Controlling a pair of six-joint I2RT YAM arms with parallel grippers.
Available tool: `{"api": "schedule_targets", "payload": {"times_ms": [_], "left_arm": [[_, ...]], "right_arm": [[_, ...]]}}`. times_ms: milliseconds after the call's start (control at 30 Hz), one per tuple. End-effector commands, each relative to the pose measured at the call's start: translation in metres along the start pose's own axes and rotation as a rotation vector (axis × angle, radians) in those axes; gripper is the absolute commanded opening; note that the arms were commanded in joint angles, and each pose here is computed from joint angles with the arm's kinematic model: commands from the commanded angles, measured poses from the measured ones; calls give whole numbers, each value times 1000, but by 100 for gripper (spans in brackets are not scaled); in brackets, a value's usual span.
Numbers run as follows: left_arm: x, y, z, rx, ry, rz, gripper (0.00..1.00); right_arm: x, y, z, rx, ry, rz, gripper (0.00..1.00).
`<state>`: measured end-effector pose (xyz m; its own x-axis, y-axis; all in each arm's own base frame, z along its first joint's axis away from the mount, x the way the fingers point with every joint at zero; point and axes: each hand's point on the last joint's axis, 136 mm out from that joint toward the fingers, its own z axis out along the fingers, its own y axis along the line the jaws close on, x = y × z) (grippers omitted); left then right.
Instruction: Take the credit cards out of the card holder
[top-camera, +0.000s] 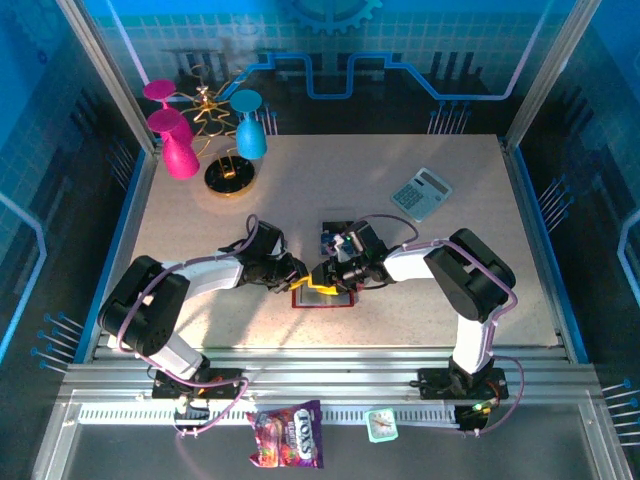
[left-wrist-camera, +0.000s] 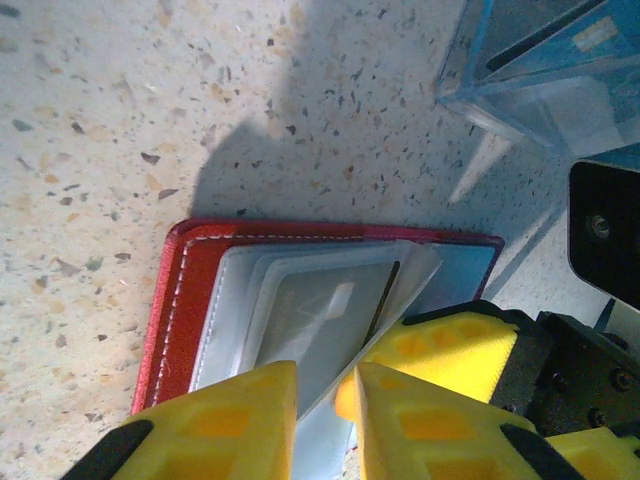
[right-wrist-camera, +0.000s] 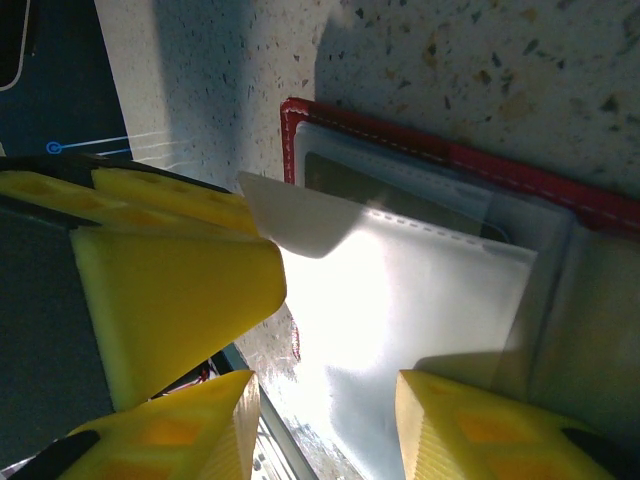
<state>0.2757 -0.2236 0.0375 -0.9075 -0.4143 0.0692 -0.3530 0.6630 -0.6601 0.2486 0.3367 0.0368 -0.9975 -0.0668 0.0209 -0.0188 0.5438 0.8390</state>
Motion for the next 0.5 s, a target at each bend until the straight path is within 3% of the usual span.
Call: {"api": "schedule_targets", "payload": {"times_ms": [0,167,467], "left_arm": [[3,-13,-1,49,28,17,22],[6,-11,-3,46,33,15,28],[8,-9,-1,42,42,14,29]], "right_arm": [[3,-9,-3,21,6,37,42],[1,-3,-5,9,-4,30,43],[-2,21,-20,-17,-42,-9,45]]}}
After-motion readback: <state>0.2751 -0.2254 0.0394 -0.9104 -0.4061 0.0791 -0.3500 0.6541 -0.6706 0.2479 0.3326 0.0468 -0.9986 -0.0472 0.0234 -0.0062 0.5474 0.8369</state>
